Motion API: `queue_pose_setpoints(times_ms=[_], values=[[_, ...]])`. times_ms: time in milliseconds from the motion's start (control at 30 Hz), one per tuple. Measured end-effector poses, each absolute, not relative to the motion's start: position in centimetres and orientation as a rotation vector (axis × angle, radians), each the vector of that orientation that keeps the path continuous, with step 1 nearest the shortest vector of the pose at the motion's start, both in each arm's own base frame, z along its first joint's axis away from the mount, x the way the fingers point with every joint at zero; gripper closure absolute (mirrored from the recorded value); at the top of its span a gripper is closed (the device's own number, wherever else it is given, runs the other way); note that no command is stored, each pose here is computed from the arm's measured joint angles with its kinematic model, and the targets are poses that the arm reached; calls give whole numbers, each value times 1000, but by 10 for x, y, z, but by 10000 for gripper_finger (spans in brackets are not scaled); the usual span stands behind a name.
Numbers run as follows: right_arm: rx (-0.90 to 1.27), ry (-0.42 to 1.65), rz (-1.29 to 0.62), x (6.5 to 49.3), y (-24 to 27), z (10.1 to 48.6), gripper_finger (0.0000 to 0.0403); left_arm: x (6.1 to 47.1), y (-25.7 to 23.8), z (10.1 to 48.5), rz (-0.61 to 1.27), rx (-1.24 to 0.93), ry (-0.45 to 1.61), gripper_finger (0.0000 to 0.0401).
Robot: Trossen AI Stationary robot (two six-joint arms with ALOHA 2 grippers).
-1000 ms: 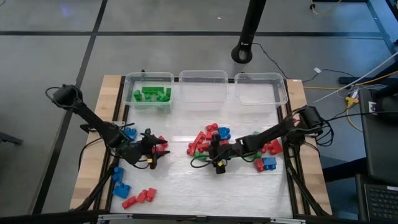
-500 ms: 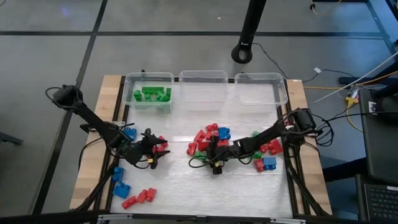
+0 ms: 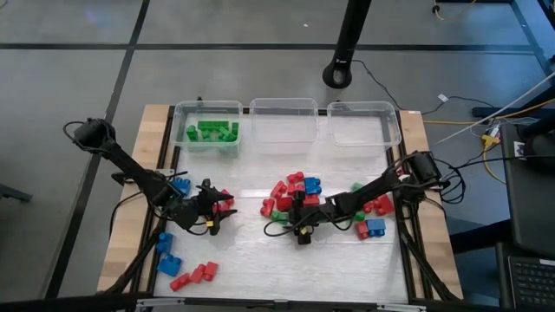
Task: Sort blocks
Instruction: Put the green game piece into the left transparent bin
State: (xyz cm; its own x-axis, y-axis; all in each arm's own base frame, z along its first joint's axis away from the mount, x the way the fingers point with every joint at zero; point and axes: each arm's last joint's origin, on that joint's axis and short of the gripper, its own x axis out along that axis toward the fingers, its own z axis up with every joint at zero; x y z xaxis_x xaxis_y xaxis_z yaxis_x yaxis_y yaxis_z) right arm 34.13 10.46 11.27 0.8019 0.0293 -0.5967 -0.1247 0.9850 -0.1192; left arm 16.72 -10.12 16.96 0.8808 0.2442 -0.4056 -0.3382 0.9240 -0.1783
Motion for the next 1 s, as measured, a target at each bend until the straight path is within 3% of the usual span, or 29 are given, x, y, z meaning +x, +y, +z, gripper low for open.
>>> queue_pose_setpoints(times_ms=[433,767,1000], values=[[-170,622,40,350,108,93,155,168,-101,170,313,-249,383,171],[-243,623,66,352,109,93,269,167,-101,170,315,-250,384,171],[-284,619,80,349,108,104,268,167,-101,169,314,-250,385,171]])
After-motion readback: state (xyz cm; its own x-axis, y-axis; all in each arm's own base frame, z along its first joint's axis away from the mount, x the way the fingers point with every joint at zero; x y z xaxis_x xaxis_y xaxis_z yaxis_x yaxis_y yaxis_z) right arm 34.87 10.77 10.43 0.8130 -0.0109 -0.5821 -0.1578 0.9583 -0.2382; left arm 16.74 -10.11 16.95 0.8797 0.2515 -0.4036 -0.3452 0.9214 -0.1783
